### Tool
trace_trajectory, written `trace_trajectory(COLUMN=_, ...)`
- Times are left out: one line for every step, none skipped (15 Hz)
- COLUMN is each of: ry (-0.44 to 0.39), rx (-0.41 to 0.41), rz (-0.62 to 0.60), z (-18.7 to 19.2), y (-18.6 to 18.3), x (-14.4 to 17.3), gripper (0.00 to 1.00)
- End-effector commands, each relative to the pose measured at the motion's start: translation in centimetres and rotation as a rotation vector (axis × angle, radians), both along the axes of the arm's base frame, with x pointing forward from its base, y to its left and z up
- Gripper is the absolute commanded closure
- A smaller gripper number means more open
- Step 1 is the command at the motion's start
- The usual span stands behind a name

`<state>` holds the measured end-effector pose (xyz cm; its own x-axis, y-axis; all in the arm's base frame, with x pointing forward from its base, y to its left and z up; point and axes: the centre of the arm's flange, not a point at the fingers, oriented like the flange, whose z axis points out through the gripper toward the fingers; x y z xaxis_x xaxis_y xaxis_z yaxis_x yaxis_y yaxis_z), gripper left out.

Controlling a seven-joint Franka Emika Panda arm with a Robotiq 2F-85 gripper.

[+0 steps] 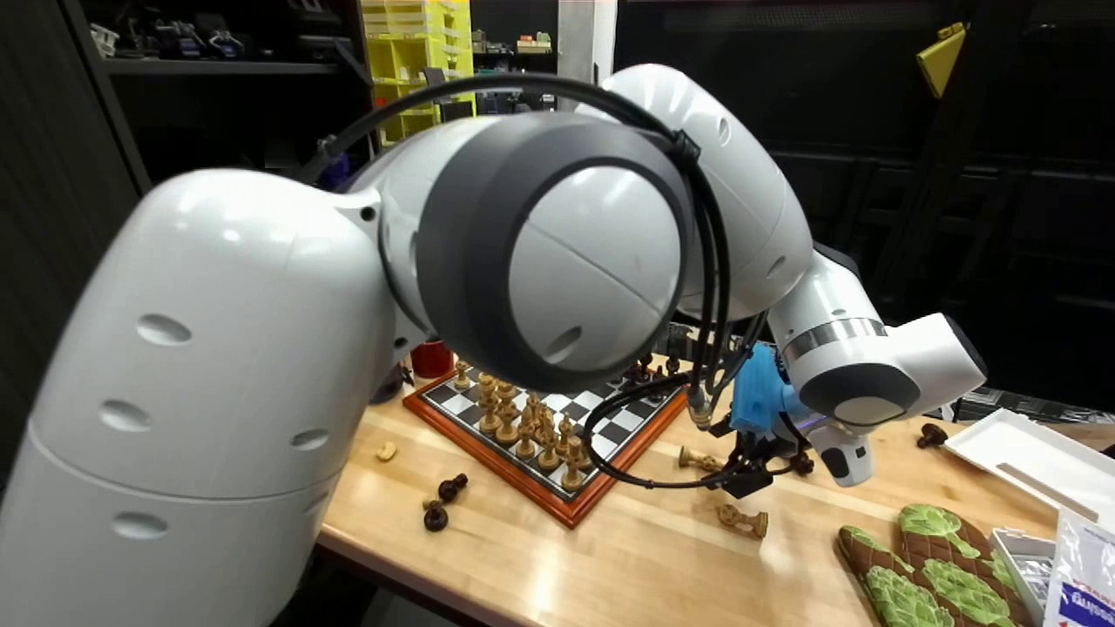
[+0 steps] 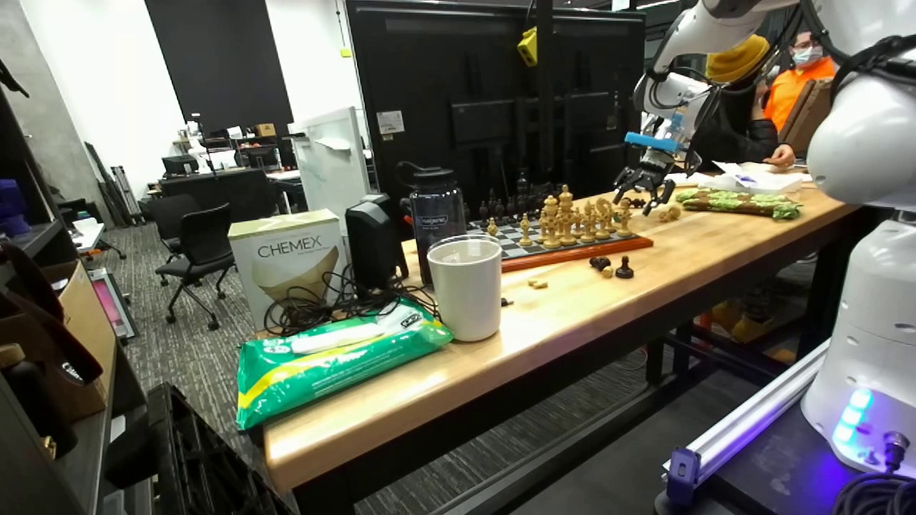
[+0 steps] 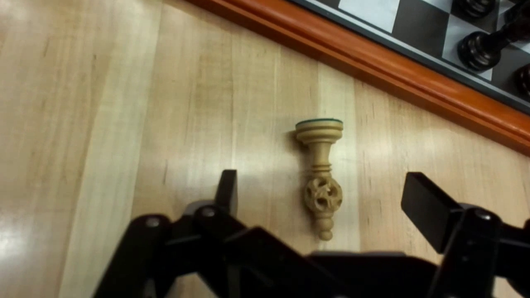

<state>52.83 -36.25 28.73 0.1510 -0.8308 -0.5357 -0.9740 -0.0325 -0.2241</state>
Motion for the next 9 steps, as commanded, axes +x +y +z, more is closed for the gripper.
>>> trace_trajectory(ry=0.016, rx=0.033, rz=-0.024, z=0.11, y=-1.06, x=0.89, gripper=0.27)
trace_trajectory(ry=0.017, rx=0.035, rz=-0.025, z=0.08, y=-1.16, x=0.92, gripper=0.32)
trace_trajectory(ry=0.018, rx=0.039, rz=-0.027, z=0.08, y=-1.21, x=0.98, gripper=0.39)
trace_trajectory(ry=0.022, rx=0.045, rz=-0.028, z=0.05, y=-1.31, x=0.94, gripper=0.48)
trace_trajectory(ry=0.024, rx=0.048, rz=-0.031, z=0.02, y=-1.41, x=0.93, gripper=0.56)
trace_trajectory(ry=0.026, rx=0.050, rz=-0.033, z=0.02, y=-1.50, x=0.92, gripper=0.63)
trace_trajectory(ry=0.027, rx=0.055, rz=-0.033, z=0.00, y=-1.60, x=0.87, gripper=0.72)
trace_trajectory(ry=0.028, rx=0.057, rz=-0.035, z=-0.02, y=-1.71, x=0.79, gripper=0.79)
trace_trajectory(ry=0.029, rx=0.058, rz=-0.036, z=-0.04, y=-1.78, x=0.68, gripper=0.87)
